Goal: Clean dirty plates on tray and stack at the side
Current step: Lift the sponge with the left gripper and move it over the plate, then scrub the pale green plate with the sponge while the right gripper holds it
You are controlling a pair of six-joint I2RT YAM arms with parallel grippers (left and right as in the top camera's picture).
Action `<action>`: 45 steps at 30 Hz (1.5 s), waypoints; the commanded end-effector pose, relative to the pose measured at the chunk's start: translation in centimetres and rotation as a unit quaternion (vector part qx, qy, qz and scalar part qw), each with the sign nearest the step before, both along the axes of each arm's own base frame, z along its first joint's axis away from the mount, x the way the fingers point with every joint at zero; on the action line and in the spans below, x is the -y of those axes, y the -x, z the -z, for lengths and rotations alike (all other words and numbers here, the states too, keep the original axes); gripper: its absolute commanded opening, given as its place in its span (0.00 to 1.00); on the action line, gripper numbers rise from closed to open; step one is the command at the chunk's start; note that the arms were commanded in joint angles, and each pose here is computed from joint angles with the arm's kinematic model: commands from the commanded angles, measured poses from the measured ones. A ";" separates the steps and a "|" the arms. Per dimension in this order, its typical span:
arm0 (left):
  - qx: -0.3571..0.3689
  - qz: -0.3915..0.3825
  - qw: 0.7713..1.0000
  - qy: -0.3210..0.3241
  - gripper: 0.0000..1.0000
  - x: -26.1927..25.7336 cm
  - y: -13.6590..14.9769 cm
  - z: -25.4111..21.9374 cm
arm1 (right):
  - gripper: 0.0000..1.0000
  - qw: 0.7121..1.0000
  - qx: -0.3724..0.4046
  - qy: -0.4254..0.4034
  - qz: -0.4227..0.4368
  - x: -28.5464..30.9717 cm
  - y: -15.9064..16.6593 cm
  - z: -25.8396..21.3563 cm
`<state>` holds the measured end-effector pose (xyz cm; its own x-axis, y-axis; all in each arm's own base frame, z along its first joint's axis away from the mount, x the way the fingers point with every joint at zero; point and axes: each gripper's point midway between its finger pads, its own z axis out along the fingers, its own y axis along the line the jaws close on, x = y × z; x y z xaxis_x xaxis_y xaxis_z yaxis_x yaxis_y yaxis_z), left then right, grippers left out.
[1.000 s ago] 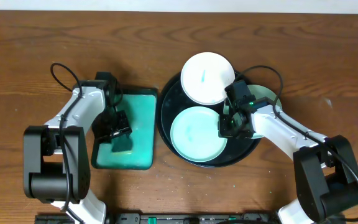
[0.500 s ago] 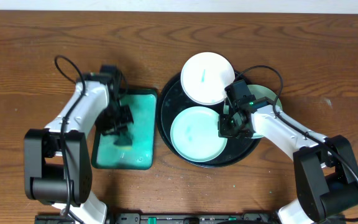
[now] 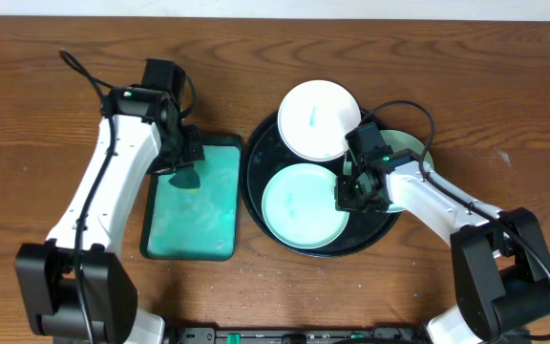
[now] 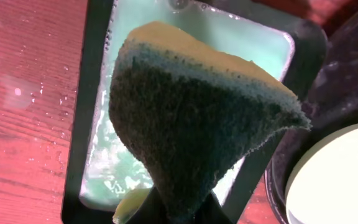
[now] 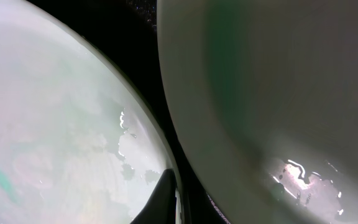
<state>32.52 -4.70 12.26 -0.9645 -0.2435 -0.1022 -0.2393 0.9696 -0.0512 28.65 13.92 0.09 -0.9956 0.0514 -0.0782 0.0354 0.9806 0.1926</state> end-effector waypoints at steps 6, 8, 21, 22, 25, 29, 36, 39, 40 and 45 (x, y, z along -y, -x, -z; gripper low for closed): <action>-0.002 0.053 0.991 0.121 0.07 6.8 0.5 0.2 | 0.01 0.996 0.010 0.081 0.024 3.0 -0.6 1.6; 0.005 0.071 0.984 0.165 0.07 10.3 0.8 1.1 | 0.01 0.996 0.010 0.081 0.024 3.0 -0.6 1.6; -0.004 0.146 0.963 0.225 0.07 24.5 4.1 8.2 | 0.01 0.996 0.008 0.081 0.029 3.0 -0.5 1.6; -0.019 0.141 0.965 0.220 0.07 24.8 4.6 9.2 | 0.01 0.996 0.008 0.081 0.029 3.0 -0.5 1.6; -0.063 0.125 0.971 0.195 0.07 24.3 5.9 12.1 | 0.01 0.996 0.008 0.081 0.029 3.0 -0.5 1.6; -0.082 0.073 0.984 0.141 0.07 21.1 4.7 13.1 | 0.01 0.996 0.004 0.083 0.029 3.1 -0.3 1.6; -0.046 0.065 0.997 -0.013 0.07 13.9 1.4 11.9 | 0.01 0.996 0.006 0.082 0.029 3.1 -0.4 1.6; -0.039 0.089 0.993 -0.064 0.07 12.1 1.0 11.5 | 0.01 0.996 0.007 0.082 0.029 3.1 -0.4 1.6; -0.038 0.094 0.992 -0.073 0.07 11.8 0.9 11.4 | 0.01 0.996 0.007 0.082 0.029 3.1 -0.4 1.6; -0.047 0.144 0.988 0.003 0.07 15.0 1.4 11.8 | 0.01 0.996 0.008 0.081 0.029 3.0 -0.5 1.6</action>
